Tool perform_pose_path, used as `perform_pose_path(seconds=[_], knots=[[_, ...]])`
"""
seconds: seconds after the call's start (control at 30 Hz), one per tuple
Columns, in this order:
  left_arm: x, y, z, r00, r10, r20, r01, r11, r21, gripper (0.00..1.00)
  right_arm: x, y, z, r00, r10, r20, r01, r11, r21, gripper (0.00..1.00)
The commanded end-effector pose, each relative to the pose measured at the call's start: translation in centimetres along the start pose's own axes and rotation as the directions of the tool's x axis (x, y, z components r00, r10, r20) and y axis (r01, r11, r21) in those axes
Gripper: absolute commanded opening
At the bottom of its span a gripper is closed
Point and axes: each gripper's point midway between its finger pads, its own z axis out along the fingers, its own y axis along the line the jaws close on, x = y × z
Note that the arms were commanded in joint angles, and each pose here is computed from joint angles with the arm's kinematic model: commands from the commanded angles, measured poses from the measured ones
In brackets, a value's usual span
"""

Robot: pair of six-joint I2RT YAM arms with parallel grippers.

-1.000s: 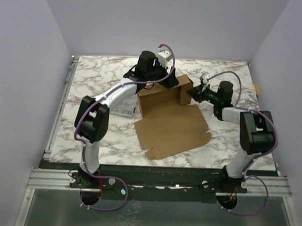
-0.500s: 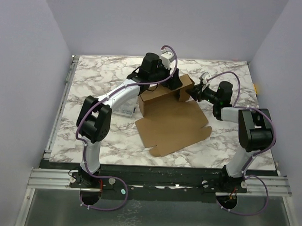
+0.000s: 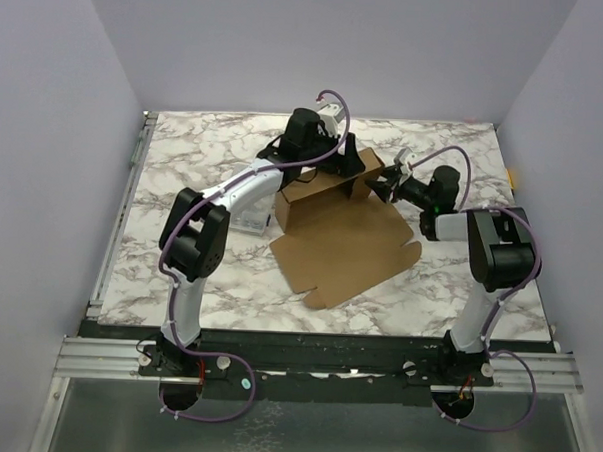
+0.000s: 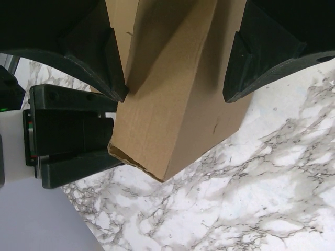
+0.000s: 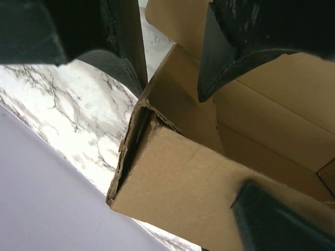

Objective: Fold the paper box
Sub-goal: Fold the paper box at the center of the board.

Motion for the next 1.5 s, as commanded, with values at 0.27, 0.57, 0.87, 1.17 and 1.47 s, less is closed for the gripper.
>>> perform_pose_path(seconds=[0.27,0.57,0.87,1.17,1.47], knots=[[0.0,3.5,0.3,0.995,-0.098,-0.012,0.097,0.995,-0.021,0.81,-1.3,-0.4,2.2,0.986,-0.110,0.126,0.120,0.990,-0.080,0.39],[0.4,4.0,0.6,0.993,-0.108,-0.041,0.108,0.994,-0.005,0.81,-0.1,-0.7,3.2,0.986,-0.118,0.121,0.131,0.985,-0.109,0.42],[1.0,4.2,1.0,0.990,-0.124,-0.063,0.125,0.992,0.018,0.81,-0.4,-1.1,4.4,0.981,-0.124,0.152,0.144,0.981,-0.130,0.49],[1.0,4.1,1.3,0.987,-0.142,-0.074,0.145,0.988,0.043,0.83,0.1,-1.9,5.6,0.984,-0.093,0.151,0.110,0.988,-0.107,0.19],[-0.6,3.2,1.1,0.985,-0.165,-0.045,0.168,0.984,0.061,0.87,0.4,-3.1,5.8,0.991,-0.094,0.100,0.092,0.995,0.024,0.10]])
